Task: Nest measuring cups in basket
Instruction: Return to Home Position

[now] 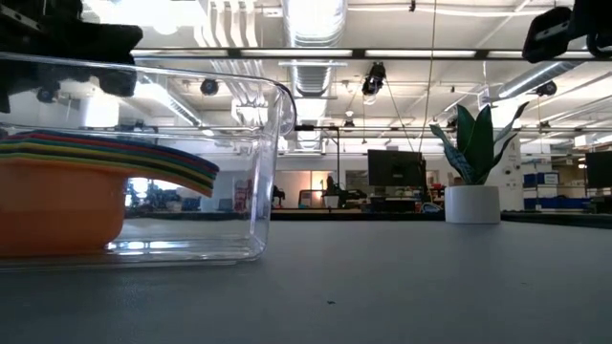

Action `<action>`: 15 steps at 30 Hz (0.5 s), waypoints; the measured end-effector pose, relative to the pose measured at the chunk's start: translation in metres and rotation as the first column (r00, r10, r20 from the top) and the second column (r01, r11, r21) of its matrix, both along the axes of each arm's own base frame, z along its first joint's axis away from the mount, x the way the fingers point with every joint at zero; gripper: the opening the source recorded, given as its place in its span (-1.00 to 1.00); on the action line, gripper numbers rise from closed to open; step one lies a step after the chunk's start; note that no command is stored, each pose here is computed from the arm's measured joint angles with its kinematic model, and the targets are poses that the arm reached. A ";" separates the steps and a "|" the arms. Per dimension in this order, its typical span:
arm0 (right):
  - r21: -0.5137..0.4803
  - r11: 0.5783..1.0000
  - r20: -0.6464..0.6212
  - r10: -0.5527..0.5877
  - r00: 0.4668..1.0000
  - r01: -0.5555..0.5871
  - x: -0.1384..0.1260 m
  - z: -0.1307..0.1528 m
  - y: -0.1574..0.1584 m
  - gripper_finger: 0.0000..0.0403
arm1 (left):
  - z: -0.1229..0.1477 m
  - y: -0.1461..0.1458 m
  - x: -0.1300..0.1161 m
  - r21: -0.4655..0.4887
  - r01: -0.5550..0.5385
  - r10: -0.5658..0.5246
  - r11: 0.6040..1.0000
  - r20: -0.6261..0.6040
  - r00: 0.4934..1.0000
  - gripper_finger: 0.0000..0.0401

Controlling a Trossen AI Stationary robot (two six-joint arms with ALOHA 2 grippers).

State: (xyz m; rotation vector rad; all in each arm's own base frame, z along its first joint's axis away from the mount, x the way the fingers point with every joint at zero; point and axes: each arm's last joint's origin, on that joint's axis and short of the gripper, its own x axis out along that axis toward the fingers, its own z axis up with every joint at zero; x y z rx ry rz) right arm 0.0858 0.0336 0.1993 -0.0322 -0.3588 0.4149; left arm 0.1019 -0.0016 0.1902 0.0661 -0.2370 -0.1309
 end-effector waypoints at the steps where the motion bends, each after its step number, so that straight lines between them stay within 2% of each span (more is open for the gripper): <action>1: -0.007 1.000 -0.007 -0.002 1.000 0.002 0.000 -0.001 0.000 -0.96 | -0.002 0.000 0.000 -0.001 0.000 0.000 1.000 -0.017 1.000 -1.00; 4: -0.020 0.999 -0.076 -0.028 0.997 0.026 0.002 -0.007 0.000 -0.96 | -0.005 0.000 0.001 -0.024 0.004 -0.005 1.000 -0.060 0.998 -1.00; 10: -0.017 0.988 -0.201 -0.155 0.967 0.155 0.006 -0.018 -0.003 -0.96 | -0.007 0.001 0.002 -0.086 -0.026 0.019 0.996 -0.080 0.997 -1.00; 15: -0.038 0.987 -0.237 -0.158 0.959 0.153 0.007 -0.022 -0.003 -0.96 | -0.007 0.002 0.002 -0.064 -0.065 0.060 0.996 -0.077 0.995 -1.00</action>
